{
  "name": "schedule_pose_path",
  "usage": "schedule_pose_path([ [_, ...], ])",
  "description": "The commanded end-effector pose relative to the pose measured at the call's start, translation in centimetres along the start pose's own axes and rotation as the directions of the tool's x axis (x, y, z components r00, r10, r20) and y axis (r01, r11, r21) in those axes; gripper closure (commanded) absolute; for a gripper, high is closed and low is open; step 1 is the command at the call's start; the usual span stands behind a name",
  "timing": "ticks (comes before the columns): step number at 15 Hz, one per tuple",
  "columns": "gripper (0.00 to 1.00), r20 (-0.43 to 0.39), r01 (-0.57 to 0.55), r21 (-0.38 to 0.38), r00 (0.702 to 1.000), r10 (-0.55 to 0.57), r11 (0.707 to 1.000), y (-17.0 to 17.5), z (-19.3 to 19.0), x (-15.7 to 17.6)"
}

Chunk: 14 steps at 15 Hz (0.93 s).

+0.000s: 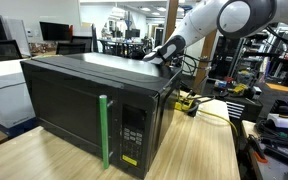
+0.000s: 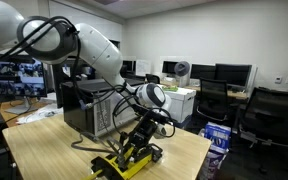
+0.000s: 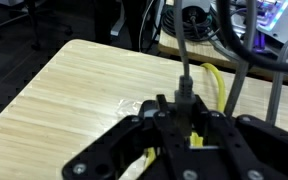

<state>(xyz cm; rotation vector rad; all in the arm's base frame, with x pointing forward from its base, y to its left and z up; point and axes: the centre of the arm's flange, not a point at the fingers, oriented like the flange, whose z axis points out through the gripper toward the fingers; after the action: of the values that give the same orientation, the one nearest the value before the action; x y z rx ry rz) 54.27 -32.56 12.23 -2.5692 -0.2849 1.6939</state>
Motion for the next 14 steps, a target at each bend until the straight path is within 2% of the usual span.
schedule_pose_path([
  [1,0.93,0.035,-0.036,0.029,0.999,0.035,0.999,0.2,0.2,0.6],
  [6,0.93,0.057,-0.047,0.053,0.997,0.044,0.997,0.5,0.4,1.1],
  [11,0.93,0.102,-0.112,0.099,0.990,0.102,0.989,1.4,-0.5,1.9],
  [14,0.93,0.122,-0.148,0.101,0.983,0.136,0.984,1.9,-0.4,2.5],
])
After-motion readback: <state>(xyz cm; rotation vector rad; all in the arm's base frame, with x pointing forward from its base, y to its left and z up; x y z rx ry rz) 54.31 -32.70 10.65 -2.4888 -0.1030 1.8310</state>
